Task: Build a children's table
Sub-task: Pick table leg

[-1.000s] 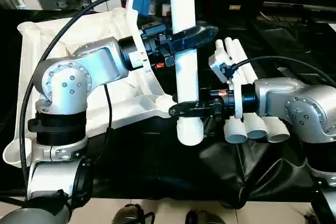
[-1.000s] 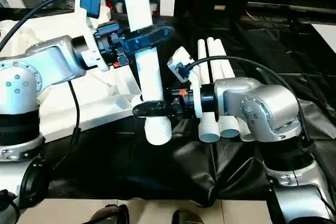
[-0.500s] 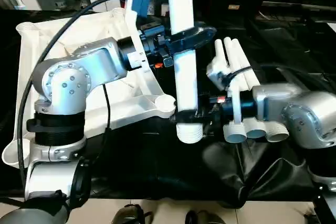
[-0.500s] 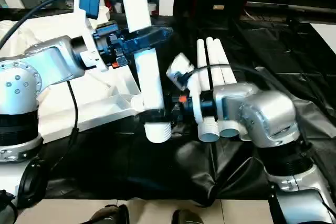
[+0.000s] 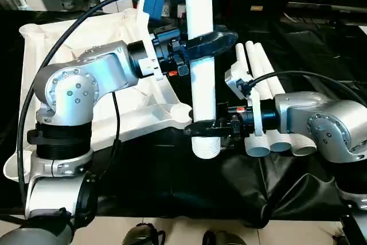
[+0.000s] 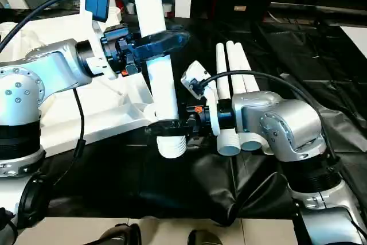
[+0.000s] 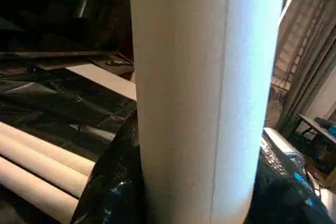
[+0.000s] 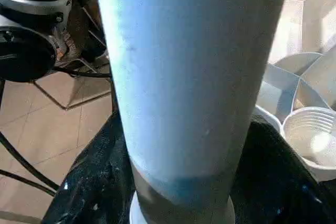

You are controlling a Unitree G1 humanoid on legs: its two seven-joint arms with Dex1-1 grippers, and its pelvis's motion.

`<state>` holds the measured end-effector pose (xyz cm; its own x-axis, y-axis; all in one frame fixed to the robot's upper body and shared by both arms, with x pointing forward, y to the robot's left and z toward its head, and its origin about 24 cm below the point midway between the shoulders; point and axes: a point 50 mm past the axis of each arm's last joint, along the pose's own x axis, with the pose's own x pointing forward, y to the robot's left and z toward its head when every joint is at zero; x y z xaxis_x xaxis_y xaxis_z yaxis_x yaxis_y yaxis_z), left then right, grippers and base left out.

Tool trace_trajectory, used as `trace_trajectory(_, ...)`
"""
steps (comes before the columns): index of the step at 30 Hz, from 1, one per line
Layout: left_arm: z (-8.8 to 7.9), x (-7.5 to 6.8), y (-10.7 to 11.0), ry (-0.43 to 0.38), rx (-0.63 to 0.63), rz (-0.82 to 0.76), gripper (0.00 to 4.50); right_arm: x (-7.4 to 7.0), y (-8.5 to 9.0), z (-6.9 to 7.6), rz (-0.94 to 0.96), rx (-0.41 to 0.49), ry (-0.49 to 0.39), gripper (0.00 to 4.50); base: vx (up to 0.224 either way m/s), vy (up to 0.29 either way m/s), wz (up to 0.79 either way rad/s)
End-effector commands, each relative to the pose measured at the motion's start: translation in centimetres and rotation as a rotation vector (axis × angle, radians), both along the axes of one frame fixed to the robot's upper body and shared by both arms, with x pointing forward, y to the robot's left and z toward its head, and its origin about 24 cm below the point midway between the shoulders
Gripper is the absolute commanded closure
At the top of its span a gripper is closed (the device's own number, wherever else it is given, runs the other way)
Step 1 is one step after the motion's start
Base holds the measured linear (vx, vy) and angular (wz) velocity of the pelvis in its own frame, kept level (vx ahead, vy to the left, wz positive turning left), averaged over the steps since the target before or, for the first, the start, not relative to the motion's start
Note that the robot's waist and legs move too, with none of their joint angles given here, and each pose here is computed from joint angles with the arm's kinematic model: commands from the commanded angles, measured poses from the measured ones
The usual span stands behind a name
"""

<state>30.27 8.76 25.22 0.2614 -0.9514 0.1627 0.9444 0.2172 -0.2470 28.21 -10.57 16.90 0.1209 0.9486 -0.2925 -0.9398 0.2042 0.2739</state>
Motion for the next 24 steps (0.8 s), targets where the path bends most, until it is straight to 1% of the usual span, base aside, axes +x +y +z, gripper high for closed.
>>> trace_trajectory(1,0.32,-0.4,-0.23,-0.036,0.005,-0.016,2.75,-0.26,0.07,0.51,0.016,0.021,-0.014,1.83,0.0,0.0,0.0)
trace_trajectory(5,0.35,-0.38,-0.21,-0.037,0.005,-0.016,2.75,-0.3,0.12,0.5,0.021,0.024,-0.01,1.83,0.0,0.0,0.0)
trace_trajectory(7,0.37,-0.35,-0.19,-0.038,0.004,-0.013,2.75,-0.35,0.16,0.49,0.026,0.025,-0.007,2.13,0.0,0.0,0.0)
trace_trajectory(10,0.41,-0.21,-0.13,-0.039,0.0,-0.002,2.75,-0.44,0.2,0.45,0.031,0.026,-0.002,2.23,0.0,0.0,0.0)
trace_trajectory(13,0.44,-0.19,-0.12,-0.041,-0.002,-0.003,2.75,-0.45,0.19,0.38,0.029,0.024,-0.001,2.53,0.0,0.0,0.0)
trace_trajectory(20,0.49,-0.17,-0.06,-0.048,-0.003,-0.002,2.75,-0.53,0.22,0.33,0.029,0.022,-0.002,2.6,0.0,0.0,0.0)
trace_trajectory(21,0.57,-0.18,-0.04,-0.075,0.002,0.007,2.75,-0.55,0.24,0.33,0.027,0.024,-0.003,2.6,0.0,0.0,0.0)
trace_trajectory(22,0.63,-0.35,-0.08,-0.071,-0.01,-0.009,2.4,-0.54,0.23,0.35,0.024,0.029,-0.004,2.6,0.0,0.0,0.0)
trace_trajectory(24,0.9,-0.62,-0.2,-0.048,-0.073,-0.036,2.05,-0.5,0.21,0.42,0.008,0.048,-0.012,2.61,0.0,0.0,0.0)
